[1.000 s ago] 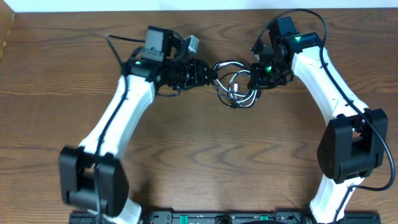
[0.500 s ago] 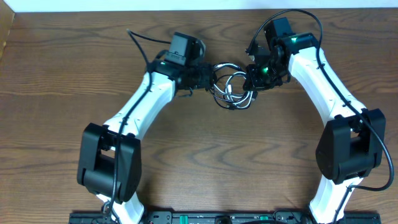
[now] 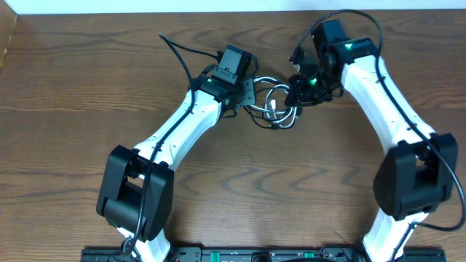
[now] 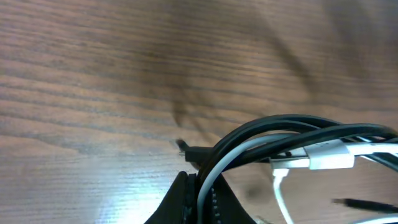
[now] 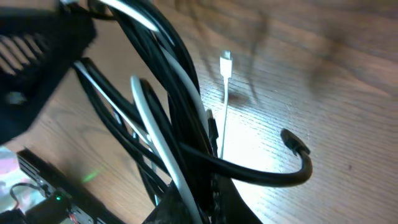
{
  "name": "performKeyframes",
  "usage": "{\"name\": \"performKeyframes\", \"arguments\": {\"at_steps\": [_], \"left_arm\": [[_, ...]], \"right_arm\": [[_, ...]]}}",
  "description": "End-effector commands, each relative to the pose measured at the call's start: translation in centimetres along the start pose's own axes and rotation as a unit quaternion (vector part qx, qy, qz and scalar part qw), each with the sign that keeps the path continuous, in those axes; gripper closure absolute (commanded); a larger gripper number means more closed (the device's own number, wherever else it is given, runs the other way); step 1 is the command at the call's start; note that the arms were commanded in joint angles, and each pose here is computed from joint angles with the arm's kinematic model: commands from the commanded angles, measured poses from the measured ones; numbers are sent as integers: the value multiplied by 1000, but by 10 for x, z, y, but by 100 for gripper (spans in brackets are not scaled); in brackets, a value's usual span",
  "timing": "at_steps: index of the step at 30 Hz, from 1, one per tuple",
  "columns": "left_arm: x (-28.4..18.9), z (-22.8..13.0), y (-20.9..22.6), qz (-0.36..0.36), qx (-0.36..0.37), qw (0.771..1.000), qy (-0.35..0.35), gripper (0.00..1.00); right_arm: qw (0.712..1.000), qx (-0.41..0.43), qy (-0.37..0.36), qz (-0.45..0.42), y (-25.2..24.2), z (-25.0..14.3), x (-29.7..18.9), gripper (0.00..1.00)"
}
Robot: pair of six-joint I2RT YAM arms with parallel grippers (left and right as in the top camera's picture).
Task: Untangle cables
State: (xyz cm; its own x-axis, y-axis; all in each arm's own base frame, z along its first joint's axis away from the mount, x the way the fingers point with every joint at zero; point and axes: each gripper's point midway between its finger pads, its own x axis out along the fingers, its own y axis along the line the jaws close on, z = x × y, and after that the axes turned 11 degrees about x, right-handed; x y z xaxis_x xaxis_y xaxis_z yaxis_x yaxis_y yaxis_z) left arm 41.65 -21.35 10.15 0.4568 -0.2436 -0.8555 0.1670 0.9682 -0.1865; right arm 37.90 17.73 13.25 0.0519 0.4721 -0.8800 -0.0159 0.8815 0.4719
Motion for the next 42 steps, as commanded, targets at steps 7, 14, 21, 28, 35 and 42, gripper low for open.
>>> {"name": "performKeyframes", "arguments": {"at_steps": [7,14,21,28,35,42], "left_arm": [[-95,11,-54,-155,58,986,-33,93],[-145,1,-87,-259,153,952,-51,93],[-153,-6,-74,-234,152,959,-42,93],[-134,-3,-60,-191,126,973,-33,93],[-180,21,-74,-224,149,956,-117,92],[-192,21,-78,-237,152,951,-126,93]], "right_arm": [[993,102,-61,-26,-51,14,-55,99],[990,117,-74,-41,-67,19,-62,99],[994,87,-67,26,-44,20,-61,99],[994,73,-55,59,-32,16,-62,99],[988,128,-75,-33,-65,19,-61,99],[995,60,-72,39,-33,21,-64,71]]}}
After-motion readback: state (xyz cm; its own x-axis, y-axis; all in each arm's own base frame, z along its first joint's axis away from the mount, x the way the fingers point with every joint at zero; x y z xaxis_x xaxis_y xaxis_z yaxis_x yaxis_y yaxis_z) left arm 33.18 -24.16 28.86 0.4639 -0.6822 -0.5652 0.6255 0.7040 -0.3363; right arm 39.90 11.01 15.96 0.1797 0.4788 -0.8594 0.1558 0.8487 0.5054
